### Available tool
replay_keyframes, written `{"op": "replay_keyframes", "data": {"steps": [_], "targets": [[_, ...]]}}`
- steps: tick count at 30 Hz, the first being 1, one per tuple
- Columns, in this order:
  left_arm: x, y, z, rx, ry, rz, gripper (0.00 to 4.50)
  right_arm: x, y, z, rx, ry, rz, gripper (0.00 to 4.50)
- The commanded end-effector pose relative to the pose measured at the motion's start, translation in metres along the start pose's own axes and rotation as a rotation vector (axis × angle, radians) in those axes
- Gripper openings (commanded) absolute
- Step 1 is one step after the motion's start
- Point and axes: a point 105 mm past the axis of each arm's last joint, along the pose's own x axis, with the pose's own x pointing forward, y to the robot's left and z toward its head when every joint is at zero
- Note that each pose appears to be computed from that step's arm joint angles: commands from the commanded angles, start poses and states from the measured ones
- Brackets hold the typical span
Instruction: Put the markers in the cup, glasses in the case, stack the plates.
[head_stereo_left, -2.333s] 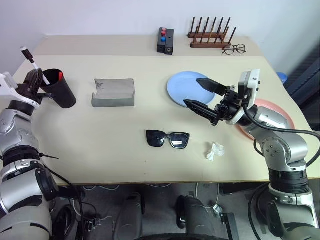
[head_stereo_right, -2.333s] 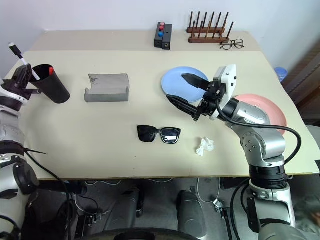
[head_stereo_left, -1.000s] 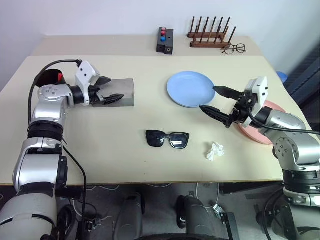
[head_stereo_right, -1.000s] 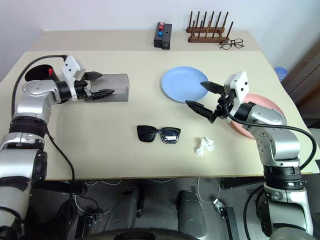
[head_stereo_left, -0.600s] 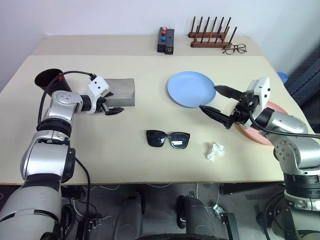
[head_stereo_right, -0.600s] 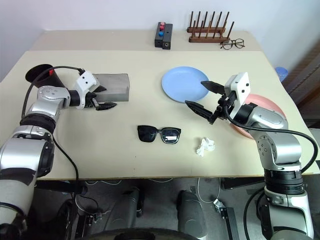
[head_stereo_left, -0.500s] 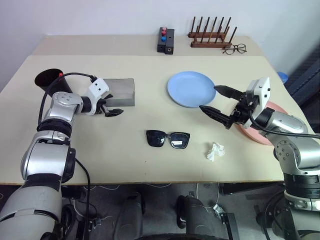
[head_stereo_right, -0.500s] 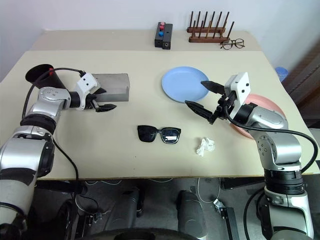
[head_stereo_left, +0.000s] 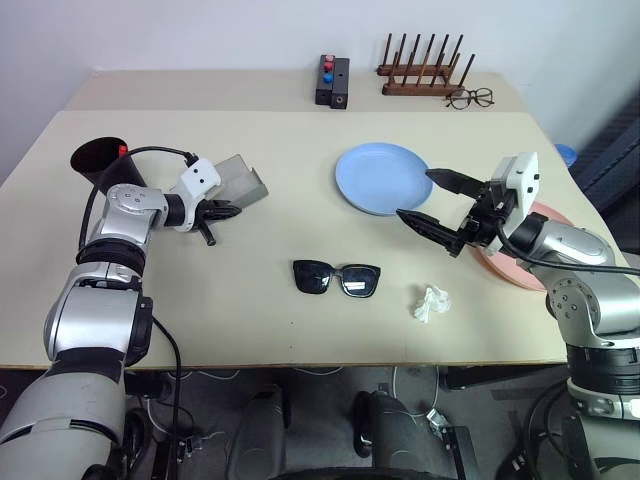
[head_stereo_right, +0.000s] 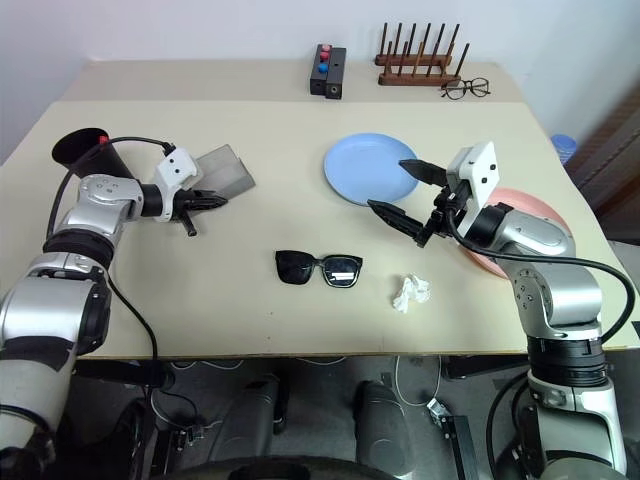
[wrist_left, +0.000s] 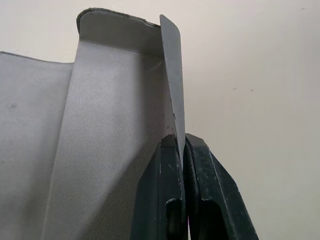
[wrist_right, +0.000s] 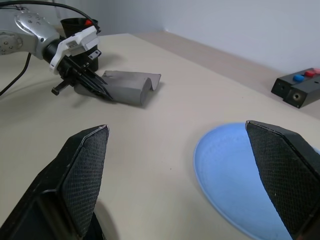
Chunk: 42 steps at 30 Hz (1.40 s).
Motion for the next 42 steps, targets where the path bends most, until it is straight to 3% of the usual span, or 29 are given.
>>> {"op": "replay_keyframes", "data": {"steps": [1, 6, 11, 19, 29, 42], "targets": [[-0.005, 0.004, 0.020, 0.016, -0.101, -0.007, 0.01, 0.002, 0.001, 0.011, -0.033, -0.037, 0.013, 4.50], [-0.024, -0.015, 0.027, 0.039, -0.129, -0.231, 0.01, 0.002, 0.000, 0.011, -0.036, -0.034, 0.009, 4.50], [-0.055, -0.041, 0.017, 0.099, -0.035, -0.429, 0.01, 0.000, 0.002, 0.011, -0.027, -0.039, 0.024, 4.50], [-0.087, -0.080, 0.013, 0.160, 0.063, -0.558, 0.01, -0.010, 0.035, 0.016, 0.038, -0.025, 0.236, 4.50], [-0.105, -0.107, 0.003, 0.140, 0.089, -0.593, 0.01, -0.022, 0.065, 0.018, 0.027, -0.006, 0.380, 4.50], [-0.104, -0.129, 0.000, 0.096, 0.072, -0.629, 0.01, -0.015, 0.062, 0.019, 0.045, -0.027, 0.352, 4.50]]}}
